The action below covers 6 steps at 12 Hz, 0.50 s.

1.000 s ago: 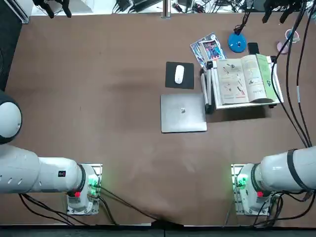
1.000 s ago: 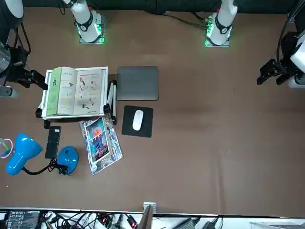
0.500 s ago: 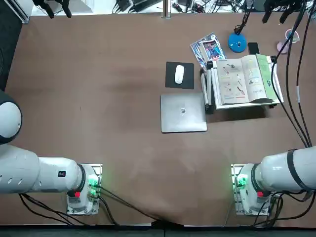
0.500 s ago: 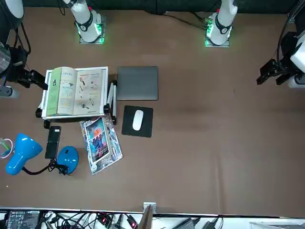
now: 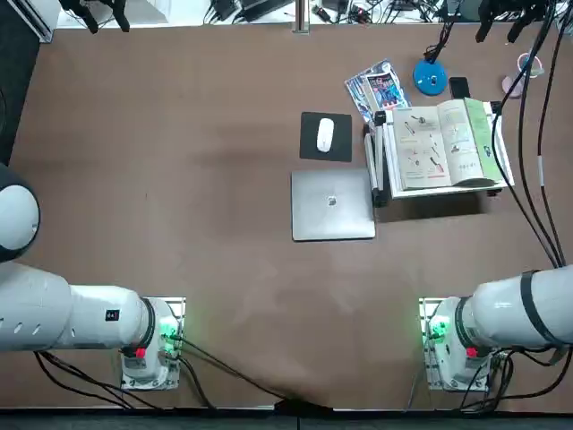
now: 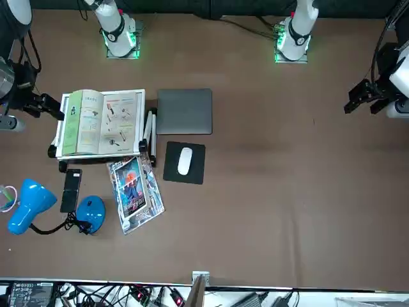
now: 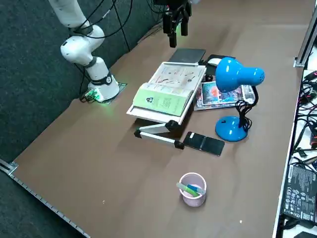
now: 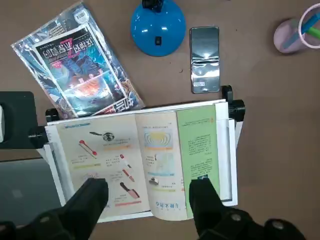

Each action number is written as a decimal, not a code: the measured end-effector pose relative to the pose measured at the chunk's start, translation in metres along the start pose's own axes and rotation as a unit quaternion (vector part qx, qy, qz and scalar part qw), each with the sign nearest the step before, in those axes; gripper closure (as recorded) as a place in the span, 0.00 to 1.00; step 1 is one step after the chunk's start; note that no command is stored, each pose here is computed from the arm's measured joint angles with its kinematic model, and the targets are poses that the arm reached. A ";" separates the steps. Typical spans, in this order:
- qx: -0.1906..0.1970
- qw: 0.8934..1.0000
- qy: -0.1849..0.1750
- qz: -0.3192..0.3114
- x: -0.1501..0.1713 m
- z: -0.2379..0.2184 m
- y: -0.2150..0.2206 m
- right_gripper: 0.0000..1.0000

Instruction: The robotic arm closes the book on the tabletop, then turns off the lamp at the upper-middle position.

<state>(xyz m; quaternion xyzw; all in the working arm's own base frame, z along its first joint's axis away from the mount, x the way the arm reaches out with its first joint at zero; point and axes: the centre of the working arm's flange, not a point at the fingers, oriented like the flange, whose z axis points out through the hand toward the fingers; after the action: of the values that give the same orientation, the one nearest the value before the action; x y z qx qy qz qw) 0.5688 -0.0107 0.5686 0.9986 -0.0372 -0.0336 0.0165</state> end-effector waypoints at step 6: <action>0.000 1.000 -0.012 0.011 -0.002 0.002 0.015 0.00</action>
<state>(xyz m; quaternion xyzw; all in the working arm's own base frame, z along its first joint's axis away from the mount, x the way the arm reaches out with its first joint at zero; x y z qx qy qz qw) 0.5657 -0.0258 0.5668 0.9977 -0.0480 -0.0453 0.0165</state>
